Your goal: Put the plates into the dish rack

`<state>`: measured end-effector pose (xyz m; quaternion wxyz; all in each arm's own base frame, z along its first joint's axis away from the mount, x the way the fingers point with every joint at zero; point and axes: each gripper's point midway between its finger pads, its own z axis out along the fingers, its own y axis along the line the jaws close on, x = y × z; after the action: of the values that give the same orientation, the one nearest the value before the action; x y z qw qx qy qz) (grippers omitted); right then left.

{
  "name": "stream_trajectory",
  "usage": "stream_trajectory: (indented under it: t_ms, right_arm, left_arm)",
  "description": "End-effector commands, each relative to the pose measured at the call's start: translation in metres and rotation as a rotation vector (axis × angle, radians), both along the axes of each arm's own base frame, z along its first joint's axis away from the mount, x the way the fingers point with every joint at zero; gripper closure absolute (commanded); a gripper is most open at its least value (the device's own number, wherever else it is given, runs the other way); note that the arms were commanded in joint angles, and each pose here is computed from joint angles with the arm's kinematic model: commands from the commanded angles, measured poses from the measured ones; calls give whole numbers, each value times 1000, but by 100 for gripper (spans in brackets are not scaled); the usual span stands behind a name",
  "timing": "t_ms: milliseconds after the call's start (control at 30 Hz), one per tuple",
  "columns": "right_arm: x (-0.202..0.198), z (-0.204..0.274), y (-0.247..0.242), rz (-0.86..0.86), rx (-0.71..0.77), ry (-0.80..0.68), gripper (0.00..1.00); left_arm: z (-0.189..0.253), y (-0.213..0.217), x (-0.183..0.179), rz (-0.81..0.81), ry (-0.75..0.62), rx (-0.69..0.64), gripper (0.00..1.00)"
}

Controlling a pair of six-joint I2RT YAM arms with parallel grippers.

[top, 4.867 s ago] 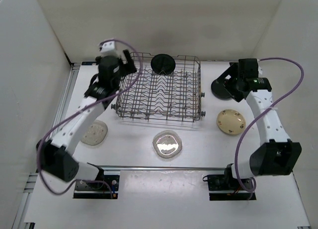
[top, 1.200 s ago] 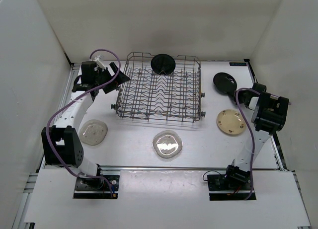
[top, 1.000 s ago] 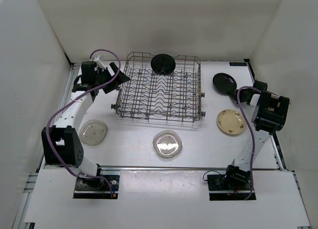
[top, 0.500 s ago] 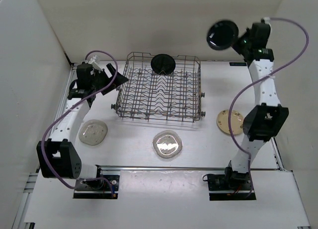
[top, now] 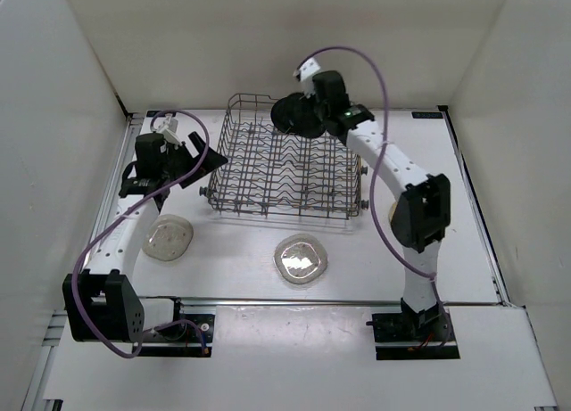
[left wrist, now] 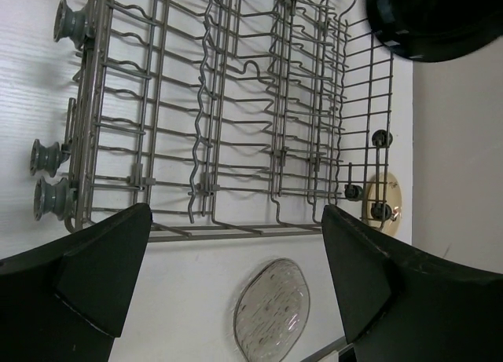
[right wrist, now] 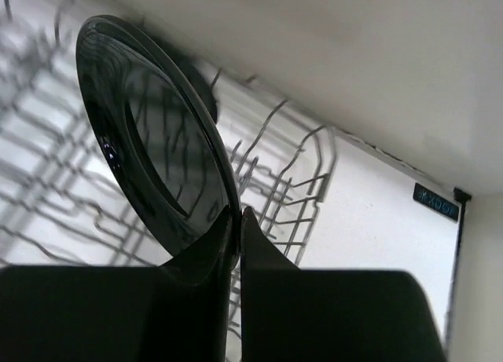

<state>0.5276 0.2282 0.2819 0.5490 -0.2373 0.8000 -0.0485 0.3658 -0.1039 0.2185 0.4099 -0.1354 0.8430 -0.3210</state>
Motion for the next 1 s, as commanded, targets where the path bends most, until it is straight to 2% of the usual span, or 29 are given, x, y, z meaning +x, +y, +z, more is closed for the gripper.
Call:
stream_trajectory:
  t_ms: [0, 333, 700, 967]
  right_arm:
    - [12, 34, -1, 91, -246, -154, 100]
    - [17, 7, 30, 299, -349, -160, 100]
    - [31, -8, 66, 487, -442, -237, 100]
    - [41, -25, 75, 511, -451, -248, 100]
  left_arm:
    - [9, 6, -4, 12, -43, 10, 0]
    - [-3, 14, -1, 15, -12, 16, 0]
    - [-11, 22, 9, -2, 12, 12, 0]
    - [-19, 20, 9, -28, 38, -12, 0]
